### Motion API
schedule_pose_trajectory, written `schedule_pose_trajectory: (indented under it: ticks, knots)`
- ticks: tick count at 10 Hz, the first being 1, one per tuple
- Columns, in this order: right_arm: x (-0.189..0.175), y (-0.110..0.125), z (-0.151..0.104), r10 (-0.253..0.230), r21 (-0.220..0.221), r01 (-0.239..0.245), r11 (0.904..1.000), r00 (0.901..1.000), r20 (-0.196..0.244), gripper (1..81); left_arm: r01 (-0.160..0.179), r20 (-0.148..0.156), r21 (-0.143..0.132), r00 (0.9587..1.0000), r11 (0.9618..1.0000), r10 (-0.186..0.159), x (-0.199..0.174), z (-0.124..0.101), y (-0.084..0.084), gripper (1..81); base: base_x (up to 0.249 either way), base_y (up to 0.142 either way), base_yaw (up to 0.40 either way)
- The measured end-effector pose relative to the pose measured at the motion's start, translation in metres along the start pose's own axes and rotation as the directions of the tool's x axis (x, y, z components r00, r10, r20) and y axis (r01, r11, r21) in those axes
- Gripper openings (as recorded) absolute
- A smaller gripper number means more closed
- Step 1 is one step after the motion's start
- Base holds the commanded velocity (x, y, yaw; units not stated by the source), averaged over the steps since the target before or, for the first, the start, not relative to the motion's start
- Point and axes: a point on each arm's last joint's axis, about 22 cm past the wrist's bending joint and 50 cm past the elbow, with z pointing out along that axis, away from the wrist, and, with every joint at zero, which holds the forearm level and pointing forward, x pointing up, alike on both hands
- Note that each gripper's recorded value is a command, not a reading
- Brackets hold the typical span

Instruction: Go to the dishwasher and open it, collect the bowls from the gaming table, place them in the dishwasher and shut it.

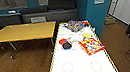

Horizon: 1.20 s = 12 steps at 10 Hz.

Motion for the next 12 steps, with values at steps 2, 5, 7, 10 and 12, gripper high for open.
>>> schedule_pose_trajectory:
  ticks: [2, 5, 7, 10, 12]
  knots:
    - [0.002, 0.008, -0.003, -0.001, -0.014, 0.001, 0.9999, 1.0000, -0.002, 1.0, 0.008, -0.007, 0.030, 1.0000, 0.9995, -0.007, -0.003, 0.007, -0.011, 1.0, 0.000, 0.000, 0.000]
    - [0.003, 0.010, -0.003, -0.001, -0.018, 0.001, 0.9998, 1.0000, -0.003, 1.0, 0.058, -0.003, -0.028, 0.9983, 0.9979, -0.058, -0.011, 0.031, 0.028, 1.0, 0.000, 0.000, 0.000]
    - [0.005, 0.009, -0.002, -0.002, -0.017, 0.002, 0.9998, 1.0000, -0.006, 1.0, 0.081, 0.010, 0.015, 0.9967, 0.9966, -0.081, -0.021, 0.027, 0.012, 1.0, 0.000, 0.000, 0.000]
    - [0.005, 0.009, -0.002, -0.003, -0.018, 0.002, 0.9998, 1.0000, -0.006, 1.0, 0.065, 0.059, 0.054, 0.9959, 0.9964, -0.068, -0.036, 0.036, 0.015, 1.0, 0.000, 0.000, 0.000]
    - [0.002, 0.009, 0.000, -0.002, -0.022, 0.002, 0.9998, 1.0000, 0.005, 1.0, 0.080, 0.041, 0.066, 0.9957, 0.9946, -0.083, -0.034, 0.045, 0.016, 1.0, 0.000, 0.000, 0.000]
